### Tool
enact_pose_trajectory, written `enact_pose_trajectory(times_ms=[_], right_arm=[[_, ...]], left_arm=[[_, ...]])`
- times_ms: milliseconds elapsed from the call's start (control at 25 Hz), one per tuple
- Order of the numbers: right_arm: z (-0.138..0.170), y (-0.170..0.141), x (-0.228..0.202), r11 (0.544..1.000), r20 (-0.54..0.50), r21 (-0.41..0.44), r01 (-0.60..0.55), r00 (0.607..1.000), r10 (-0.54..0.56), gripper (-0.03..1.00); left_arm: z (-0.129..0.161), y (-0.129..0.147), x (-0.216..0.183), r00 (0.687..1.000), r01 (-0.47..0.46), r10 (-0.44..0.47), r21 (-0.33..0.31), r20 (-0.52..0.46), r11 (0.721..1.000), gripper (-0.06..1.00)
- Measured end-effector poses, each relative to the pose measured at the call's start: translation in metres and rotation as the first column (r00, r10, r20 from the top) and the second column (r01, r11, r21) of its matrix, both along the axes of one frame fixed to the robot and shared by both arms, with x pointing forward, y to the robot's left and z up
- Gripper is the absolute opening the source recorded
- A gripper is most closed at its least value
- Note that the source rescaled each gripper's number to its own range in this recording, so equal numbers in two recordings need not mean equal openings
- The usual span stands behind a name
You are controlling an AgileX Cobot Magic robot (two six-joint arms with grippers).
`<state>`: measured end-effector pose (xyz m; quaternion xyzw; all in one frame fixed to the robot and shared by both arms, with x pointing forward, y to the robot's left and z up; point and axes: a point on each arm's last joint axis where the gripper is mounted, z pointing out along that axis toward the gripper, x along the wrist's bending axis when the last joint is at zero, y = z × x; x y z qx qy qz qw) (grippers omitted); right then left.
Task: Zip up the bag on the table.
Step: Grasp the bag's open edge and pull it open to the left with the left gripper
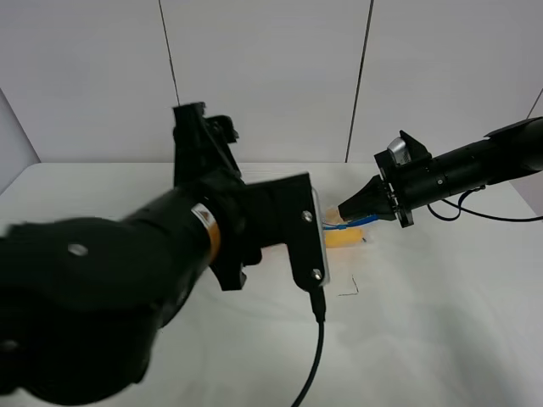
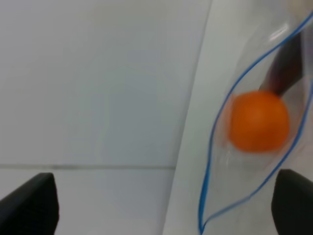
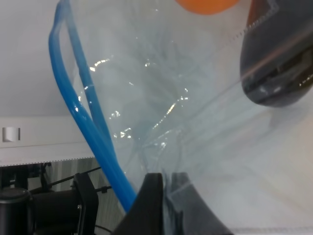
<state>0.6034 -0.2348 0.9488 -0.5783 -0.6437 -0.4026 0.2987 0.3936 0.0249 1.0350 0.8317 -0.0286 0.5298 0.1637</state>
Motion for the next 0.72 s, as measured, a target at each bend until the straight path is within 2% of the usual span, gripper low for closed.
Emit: enact_pose_trajectory(times_ms=[120, 280, 440, 720], right_arm=[[0.0, 0.0, 0.0, 1.0, 0.0, 0.002, 0.002, 1.0, -0.002, 0.0], [0.0, 0.0, 0.0, 1.0, -0.002, 0.003, 0.004, 1.0, -0.004, 0.0], [0.0, 0.0, 0.0, 1.0, -0.003, 0.003, 0.004, 1.0, -0.004, 0.0], [0.0, 0.0, 0.0, 1.0, -0.016, 0.005, 0.012, 1.0, -0.012, 0.0]], left_arm=[[-0.021, -0.019, -0.005, 0.999, 0.052, -0.052, 0.012, 0.015, 0.999, 0.9], [-0.049, -0.038, -0.009, 0.989, 0.145, -0.145, 0.026, -0.015, 0.989, 0.9], [-0.067, -0.056, -0.007, 0.988, 0.145, -0.145, 0.001, -0.057, 0.989, 0.9], [-0.082, -0.094, 0.006, 0.987, 0.145, -0.147, -0.029, -0.063, 0.989, 0.89]])
